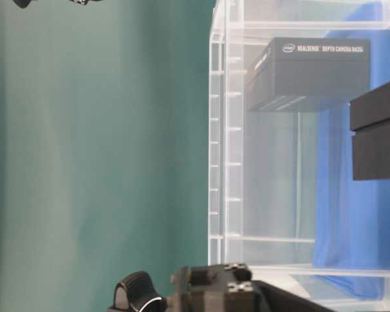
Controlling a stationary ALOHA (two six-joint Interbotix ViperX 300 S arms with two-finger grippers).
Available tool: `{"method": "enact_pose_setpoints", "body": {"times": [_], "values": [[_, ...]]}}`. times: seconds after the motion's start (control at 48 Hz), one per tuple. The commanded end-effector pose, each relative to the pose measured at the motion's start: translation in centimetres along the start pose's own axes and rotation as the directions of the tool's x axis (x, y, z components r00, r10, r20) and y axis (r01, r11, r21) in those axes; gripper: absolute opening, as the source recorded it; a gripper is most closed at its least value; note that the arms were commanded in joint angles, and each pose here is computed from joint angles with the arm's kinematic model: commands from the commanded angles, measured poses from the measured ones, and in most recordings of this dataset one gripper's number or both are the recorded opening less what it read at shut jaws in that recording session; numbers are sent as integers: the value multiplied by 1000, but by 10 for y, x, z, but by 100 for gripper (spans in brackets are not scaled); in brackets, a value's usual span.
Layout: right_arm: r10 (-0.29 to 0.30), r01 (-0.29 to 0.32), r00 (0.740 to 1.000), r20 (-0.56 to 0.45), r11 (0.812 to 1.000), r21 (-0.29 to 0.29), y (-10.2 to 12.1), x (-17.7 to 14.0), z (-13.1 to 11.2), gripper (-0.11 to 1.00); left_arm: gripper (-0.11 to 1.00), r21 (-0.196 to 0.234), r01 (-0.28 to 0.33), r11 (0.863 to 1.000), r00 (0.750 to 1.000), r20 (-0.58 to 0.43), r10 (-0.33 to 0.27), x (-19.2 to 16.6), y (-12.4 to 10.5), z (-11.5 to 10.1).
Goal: Take out the box from the case.
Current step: 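Lower the boxes onto the table left of the first pair, open, then withdraw the left gripper to the left side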
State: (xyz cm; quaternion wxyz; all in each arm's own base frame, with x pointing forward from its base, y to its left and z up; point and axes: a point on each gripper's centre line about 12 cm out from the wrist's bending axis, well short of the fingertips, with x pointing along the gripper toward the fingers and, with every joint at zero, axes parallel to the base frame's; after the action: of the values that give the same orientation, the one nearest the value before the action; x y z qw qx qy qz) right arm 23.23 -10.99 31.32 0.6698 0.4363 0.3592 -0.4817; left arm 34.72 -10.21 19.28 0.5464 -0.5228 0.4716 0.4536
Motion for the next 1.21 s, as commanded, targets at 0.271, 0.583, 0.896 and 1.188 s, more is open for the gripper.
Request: {"method": "enact_pose_setpoints", "body": {"times": [0.271,0.583,0.896,1.188], "values": [[22,-22,1000,17,1000,2,1,-7,3,92,94,-23,73,997,997,-13,-73,-59,-8,6],[25,-25,1000,18,1000,3,2,-7,3,92,94,-41,93,995,996,2,-93,-123,-12,18],[25,-25,1000,18,1000,5,2,-7,3,92,94,-18,102,995,995,19,-102,-162,-17,22],[23,-23,1000,15,1000,5,2,-8,3,92,94,-6,86,996,996,25,-86,-160,-8,26]]}}
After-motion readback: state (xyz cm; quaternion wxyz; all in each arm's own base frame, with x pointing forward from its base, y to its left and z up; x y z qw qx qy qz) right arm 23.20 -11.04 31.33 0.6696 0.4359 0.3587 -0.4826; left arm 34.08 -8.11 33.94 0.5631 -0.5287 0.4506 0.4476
